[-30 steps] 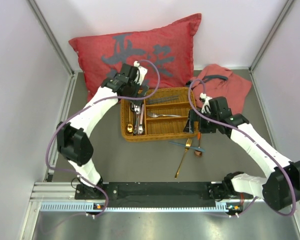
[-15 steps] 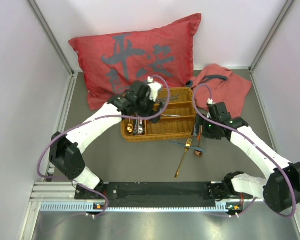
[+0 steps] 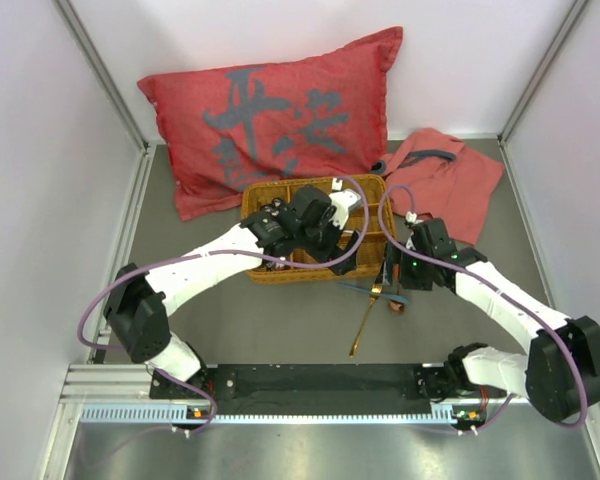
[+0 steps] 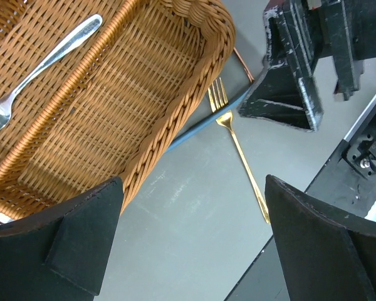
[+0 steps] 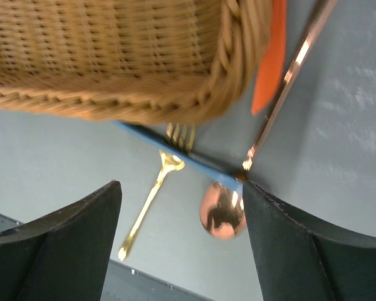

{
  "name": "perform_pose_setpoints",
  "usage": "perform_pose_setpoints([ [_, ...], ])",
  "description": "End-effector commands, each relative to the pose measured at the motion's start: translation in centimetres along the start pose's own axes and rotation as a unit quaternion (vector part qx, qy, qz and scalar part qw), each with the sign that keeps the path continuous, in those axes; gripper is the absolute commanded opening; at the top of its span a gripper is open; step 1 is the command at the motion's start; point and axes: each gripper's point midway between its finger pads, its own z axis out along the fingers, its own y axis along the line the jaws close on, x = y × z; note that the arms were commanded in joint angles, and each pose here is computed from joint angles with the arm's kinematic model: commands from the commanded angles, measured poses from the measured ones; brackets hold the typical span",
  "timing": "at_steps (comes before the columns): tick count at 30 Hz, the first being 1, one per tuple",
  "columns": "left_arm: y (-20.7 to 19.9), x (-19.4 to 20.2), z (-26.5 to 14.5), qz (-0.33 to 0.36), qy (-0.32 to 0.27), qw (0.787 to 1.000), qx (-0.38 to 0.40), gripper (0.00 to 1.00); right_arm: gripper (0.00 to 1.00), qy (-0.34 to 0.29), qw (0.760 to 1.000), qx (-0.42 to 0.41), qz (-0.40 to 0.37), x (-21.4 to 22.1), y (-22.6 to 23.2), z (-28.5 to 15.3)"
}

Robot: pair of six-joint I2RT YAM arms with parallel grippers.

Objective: Sort the eating utensils into containers

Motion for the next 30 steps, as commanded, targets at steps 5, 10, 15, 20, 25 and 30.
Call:
perform_pose_setpoints([
  [5, -0.4, -1.3, -1.0, -0.003, -0.038, 0.999, 0.007, 0.98, 0.76, -0.025, 0.997, -0.048, -0.054, -1.0, 3.0, 3.2],
  [10, -0.1, -1.0, -1.5, -0.006, -0.041, 0.999, -0.004, 0.98, 0.75, 0.012, 0.997, -0.035, -0.072, 1.2, 3.5, 4.9],
  [15, -0.1, -1.1, -2.2, -0.005, -0.049, 0.999, -0.007, 0.98, 0.72, 0.042, 0.997, -0.007, -0.07, 3.7, 2.5, 5.4],
  [20, 0.5, -0.8, -2.7, -0.001, -0.048, 0.999, -0.024, 0.98, 0.64, 0.065, 0.993, 0.024, -0.095, 5.7, 2.4, 5.2],
  [25, 1.1, -1.1, -3.3, -0.003, -0.057, 0.997, -0.042, 0.98, 0.54, 0.084, 0.986, 0.08, -0.123, 7.2, 1.6, 5.3],
  [30, 2.0, -1.5, -4.2, -0.018, -0.069, 0.995, -0.071, 0.98, 0.45, 0.105, 0.976, 0.111, -0.155, 8.9, 1.3, 5.6],
])
